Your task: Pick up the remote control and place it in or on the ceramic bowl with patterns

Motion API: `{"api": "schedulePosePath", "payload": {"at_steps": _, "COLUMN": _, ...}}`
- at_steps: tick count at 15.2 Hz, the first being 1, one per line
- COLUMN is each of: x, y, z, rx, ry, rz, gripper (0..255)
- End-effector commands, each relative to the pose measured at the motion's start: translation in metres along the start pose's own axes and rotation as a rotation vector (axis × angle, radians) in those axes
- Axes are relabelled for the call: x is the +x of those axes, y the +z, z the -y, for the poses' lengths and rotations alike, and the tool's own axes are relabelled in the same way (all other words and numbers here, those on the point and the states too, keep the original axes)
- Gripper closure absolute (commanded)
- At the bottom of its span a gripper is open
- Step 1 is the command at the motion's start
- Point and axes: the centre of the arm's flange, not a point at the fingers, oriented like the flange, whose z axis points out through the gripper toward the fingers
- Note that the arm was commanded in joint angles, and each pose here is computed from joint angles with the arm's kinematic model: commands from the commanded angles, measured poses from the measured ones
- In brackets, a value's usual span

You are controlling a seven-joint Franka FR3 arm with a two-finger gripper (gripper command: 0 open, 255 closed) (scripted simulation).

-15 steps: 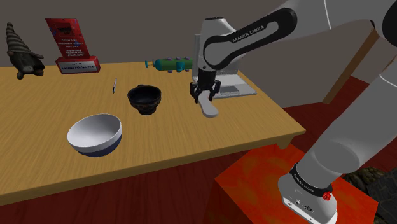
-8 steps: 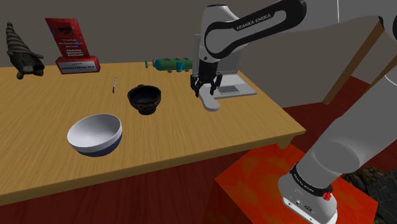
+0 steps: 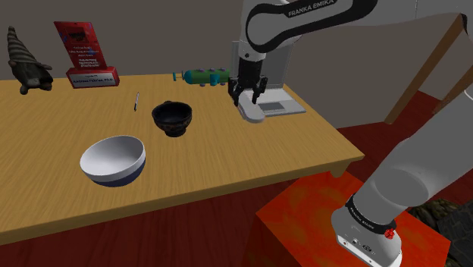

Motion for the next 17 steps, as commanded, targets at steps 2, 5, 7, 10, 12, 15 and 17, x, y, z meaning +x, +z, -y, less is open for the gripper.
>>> {"api": "schedulePosePath", "payload": {"at_steps": 2, "x": 0.0, "y": -0.016, "z": 0.001, "rx": 0.0, "ry": 0.0, "rz": 0.0, "gripper": 255}}
{"api": "schedulePosePath", "payload": {"at_steps": 5, "x": 0.0, "y": -0.032, "z": 0.001, "rx": 0.0, "ry": 0.0, "rz": 0.0, "gripper": 255}}
{"api": "schedulePosePath", "payload": {"at_steps": 7, "x": 0.005, "y": -0.034, "z": 0.014, "rx": 0.0, "ry": 0.0, "rz": 0.0, "gripper": 255}}
{"api": "schedulePosePath", "payload": {"at_steps": 10, "x": 0.019, "y": -0.034, "z": 0.051, "rx": 0.0, "ry": 0.0, "rz": 0.0, "gripper": 255}}
{"api": "schedulePosePath", "payload": {"at_steps": 12, "x": 0.028, "y": -0.035, "z": 0.075, "rx": 0.0, "ry": 0.0, "rz": 0.0, "gripper": 255}}
{"api": "schedulePosePath", "payload": {"at_steps": 15, "x": 0.043, "y": -0.036, "z": 0.112, "rx": 0.0, "ry": 0.0, "rz": 0.0, "gripper": 255}}
{"api": "schedulePosePath", "payload": {"at_steps": 17, "x": 0.052, "y": -0.036, "z": 0.137, "rx": 0.0, "ry": 0.0, "rz": 0.0, "gripper": 255}}
